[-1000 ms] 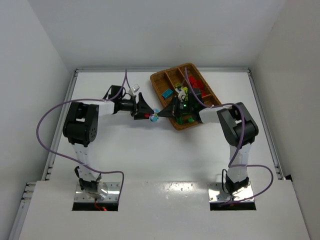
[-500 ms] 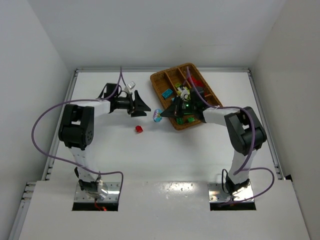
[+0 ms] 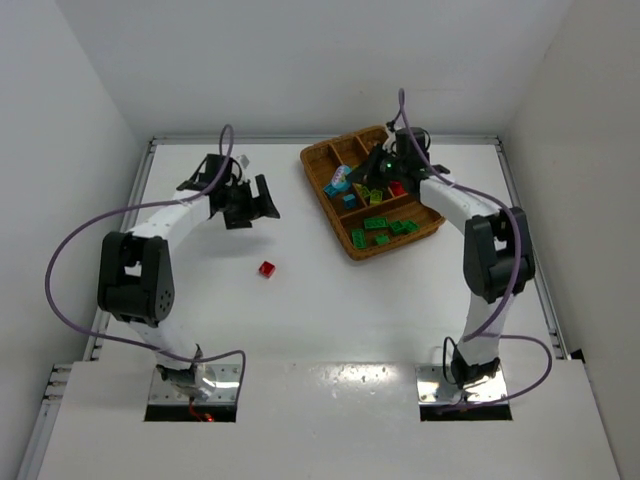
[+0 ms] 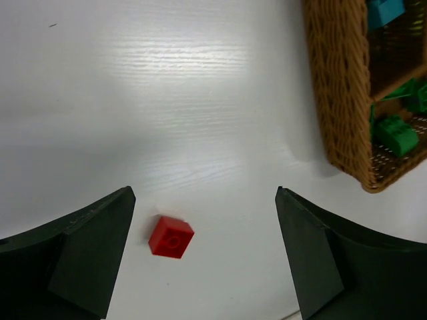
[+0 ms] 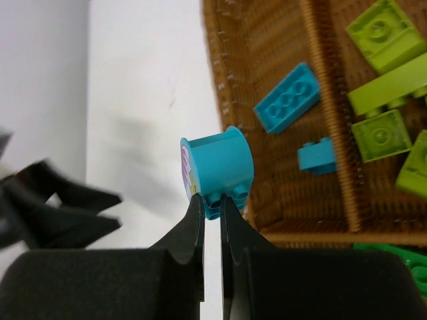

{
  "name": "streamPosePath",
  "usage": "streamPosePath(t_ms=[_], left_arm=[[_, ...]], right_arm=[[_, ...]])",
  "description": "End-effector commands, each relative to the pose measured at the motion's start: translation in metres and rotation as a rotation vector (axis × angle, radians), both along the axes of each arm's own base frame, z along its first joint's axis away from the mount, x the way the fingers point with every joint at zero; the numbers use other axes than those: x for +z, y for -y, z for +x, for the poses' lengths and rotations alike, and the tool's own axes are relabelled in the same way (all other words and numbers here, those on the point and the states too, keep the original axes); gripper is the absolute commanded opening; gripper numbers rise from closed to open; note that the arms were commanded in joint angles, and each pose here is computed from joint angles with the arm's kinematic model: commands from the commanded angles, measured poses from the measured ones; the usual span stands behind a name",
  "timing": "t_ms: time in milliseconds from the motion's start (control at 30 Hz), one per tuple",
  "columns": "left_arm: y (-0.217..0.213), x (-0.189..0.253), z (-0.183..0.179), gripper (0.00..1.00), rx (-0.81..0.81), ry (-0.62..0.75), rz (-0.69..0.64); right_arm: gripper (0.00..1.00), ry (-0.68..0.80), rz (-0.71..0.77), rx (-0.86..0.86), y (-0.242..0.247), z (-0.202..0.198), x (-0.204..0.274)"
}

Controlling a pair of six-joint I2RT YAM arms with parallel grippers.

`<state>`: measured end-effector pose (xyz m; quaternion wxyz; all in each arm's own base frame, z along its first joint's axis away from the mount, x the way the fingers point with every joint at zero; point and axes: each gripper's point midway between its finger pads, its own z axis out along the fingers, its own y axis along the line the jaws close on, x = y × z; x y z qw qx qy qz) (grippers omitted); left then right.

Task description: Sort the legos into containers by color

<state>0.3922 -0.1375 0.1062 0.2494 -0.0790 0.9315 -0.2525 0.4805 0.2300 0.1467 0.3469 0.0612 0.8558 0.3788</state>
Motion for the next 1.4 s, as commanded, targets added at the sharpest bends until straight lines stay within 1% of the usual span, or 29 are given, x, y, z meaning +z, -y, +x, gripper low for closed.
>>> streamPosePath(t_ms=[0,33,67,133,167,200,300,333,367,433,567,600,633,700,733,767,800,867,900,1000,1067,1100,1133,1167,1200,1233,1300,1333,1367], left_arm=[[-0.017,0.004,-0.013,0.93,0.043,0.007,0.199],[-0.021,0.005,-0.014,0.93,0.057,0.016,0.217],[-0.018,0.004,-0.017,0.93,0.048,0.01,0.229],[-0.023,-0.003,-0.026,0.93,0.07,-0.012,0.273],[-0.02,0.0,-0.029,0.93,0.074,-0.009,0.283],[-0.019,-0.002,-0.036,0.93,0.066,-0.019,0.302],[-0.025,0.004,-0.041,0.93,0.085,-0.002,0.337],[-0.028,0.001,-0.047,0.93,0.071,-0.013,0.349],[-0.029,-0.004,-0.051,0.93,0.06,-0.024,0.359],[-0.022,-0.005,-0.061,0.93,-0.016,-0.018,0.378],[-0.008,-0.021,-0.072,0.94,-0.091,-0.038,0.457],[-0.006,-0.025,-0.074,0.94,-0.101,-0.041,0.475],[0.001,-0.031,-0.08,0.94,-0.131,-0.047,0.493],[0.002,-0.042,-0.082,0.94,-0.13,-0.059,0.558],[0.005,-0.045,-0.084,0.94,-0.123,-0.055,0.588],[0.005,-0.047,-0.084,0.94,-0.111,-0.057,0.603],[0.002,-0.05,-0.083,0.94,-0.093,-0.062,0.617],[0.0,-0.056,-0.086,0.93,-0.053,-0.081,0.632],[0.0,-0.059,-0.086,0.92,-0.052,-0.079,0.632],[-0.005,-0.062,-0.083,0.85,-0.007,-0.064,0.626],[-0.013,-0.066,-0.084,0.85,0.017,-0.093,0.61],[-0.011,-0.066,-0.088,0.85,0.008,-0.108,0.567],[-0.018,-0.06,-0.084,0.85,0.037,-0.109,0.533],[-0.018,-0.041,-0.077,0.91,0.061,-0.061,0.479],[-0.016,-0.032,-0.077,0.93,0.05,-0.054,0.416],[-0.02,-0.022,-0.075,0.95,0.067,-0.04,0.381],[-0.037,0.001,-0.062,0.97,0.145,-0.019,0.305],[-0.044,0.009,-0.059,0.97,0.177,-0.017,0.289],[-0.062,0.011,-0.059,0.97,0.245,-0.054,0.282]], right_arm=[[0.0,-0.05,-0.078,-0.065,0.01,0.02,-0.019],[0.0,-0.071,-0.09,-0.073,0.01,0.026,-0.032],[0.0,-0.044,-0.099,-0.073,0.005,0.036,-0.024],[0.0,-0.083,-0.132,-0.062,0.0,0.038,-0.043],[0.01,-0.06,-0.133,-0.074,0.0,0.048,-0.037],[0.15,-0.059,-0.144,-0.067,0.0,0.049,-0.039],[0.4,-0.037,-0.167,-0.036,-0.006,0.051,-0.032],[0.56,-0.021,-0.187,-0.052,-0.001,0.052,-0.025],[0.59,0.02,-0.195,-0.031,-0.006,0.049,-0.011],[0.62,0.018,-0.21,-0.034,-0.001,0.04,-0.007],[0.62,0.064,-0.214,-0.048,0.011,0.013,0.017],[0.62,0.039,-0.23,-0.04,0.016,-0.002,0.006],[0.62,0.075,-0.233,-0.065,0.023,-0.01,0.026],[0.62,0.053,-0.268,-0.081,0.036,-0.031,0.014],[0.66,0.076,-0.266,-0.093,0.041,-0.042,0.029],[0.66,0.075,-0.281,-0.096,0.046,-0.051,0.029],[0.66,0.034,-0.303,-0.098,0.053,-0.066,0.014],[0.68,0.014,-0.326,-0.099,0.061,-0.085,0.004],[0.69,0.032,-0.326,-0.11,0.066,-0.094,0.014],[0.69,0.009,-0.334,-0.116,0.076,-0.113,0.008],[0.68,0.029,-0.354,-0.071,0.07,-0.127,0.013],[0.68,0.029,-0.365,-0.036,0.062,-0.133,0.011],[0.68,0.072,-0.385,0.057,0.037,-0.144,0.019],[0.68,0.085,-0.402,0.119,0.021,-0.151,0.018],[0.68,0.11,-0.42,0.189,0.003,-0.159,0.018],[0.69,0.173,-0.453,0.34,-0.034,-0.18,0.021],[0.76,0.186,-0.535,0.471,-0.067,-0.195,-0.003],[0.78,0.246,-0.562,0.567,-0.096,-0.21,0.001],[0.81,0.254,-0.606,0.596,-0.107,-0.214,-0.007]])
